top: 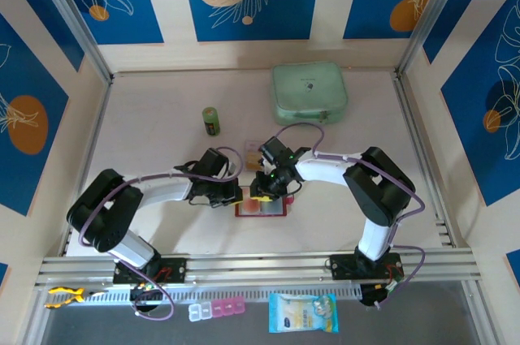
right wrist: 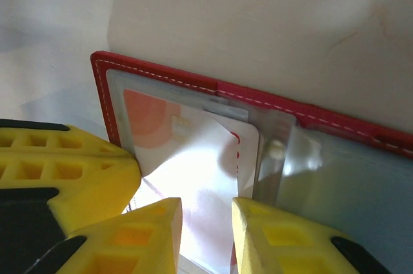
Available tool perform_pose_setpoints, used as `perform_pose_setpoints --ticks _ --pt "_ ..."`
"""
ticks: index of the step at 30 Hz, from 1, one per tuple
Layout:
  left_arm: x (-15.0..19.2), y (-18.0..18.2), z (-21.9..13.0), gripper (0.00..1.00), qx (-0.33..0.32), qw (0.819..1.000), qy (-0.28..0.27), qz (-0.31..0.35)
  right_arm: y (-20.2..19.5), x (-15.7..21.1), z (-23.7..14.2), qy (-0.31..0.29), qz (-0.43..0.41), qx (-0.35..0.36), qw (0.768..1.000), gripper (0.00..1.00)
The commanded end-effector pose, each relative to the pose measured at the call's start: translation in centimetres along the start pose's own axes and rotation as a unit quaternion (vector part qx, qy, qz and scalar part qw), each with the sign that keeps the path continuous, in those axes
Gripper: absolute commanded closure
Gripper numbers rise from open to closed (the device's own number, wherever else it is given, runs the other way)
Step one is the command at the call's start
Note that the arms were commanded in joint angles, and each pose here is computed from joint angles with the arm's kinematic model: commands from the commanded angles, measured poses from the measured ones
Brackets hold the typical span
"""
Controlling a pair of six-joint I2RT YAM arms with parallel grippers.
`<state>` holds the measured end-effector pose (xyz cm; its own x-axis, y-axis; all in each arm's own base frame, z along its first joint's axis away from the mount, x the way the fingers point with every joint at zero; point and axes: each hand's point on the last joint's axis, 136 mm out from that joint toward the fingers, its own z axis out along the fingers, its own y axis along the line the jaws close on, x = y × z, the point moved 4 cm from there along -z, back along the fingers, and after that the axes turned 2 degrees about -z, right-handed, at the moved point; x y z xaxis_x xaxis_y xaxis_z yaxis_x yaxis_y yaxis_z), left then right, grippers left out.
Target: Take the credit cards out of the card holder
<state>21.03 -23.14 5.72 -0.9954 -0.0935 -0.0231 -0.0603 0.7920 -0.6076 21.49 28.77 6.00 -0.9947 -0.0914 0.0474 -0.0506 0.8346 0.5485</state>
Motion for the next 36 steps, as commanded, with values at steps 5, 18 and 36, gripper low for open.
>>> perform_pose_setpoints --ticks 5,18,36 --pt "0.8 2.0 0.4 0.99 -0.029 0.999 0.014 -0.014 -1.2 0.9 0.4 0.017 0.001 0.062 0.998 0.72" --pt "0.8 1.8 0.0 0.99 -0.03 0.999 0.012 -0.013 -1.4 1.0 -0.2 0.013 -0.013 0.103 0.994 0.72" --pt "0.8 0.9 -1.1 0.98 -0.023 1.0 0.005 -0.011 0.4 0.8 -1.6 -0.004 -0.023 0.052 0.998 0.71"
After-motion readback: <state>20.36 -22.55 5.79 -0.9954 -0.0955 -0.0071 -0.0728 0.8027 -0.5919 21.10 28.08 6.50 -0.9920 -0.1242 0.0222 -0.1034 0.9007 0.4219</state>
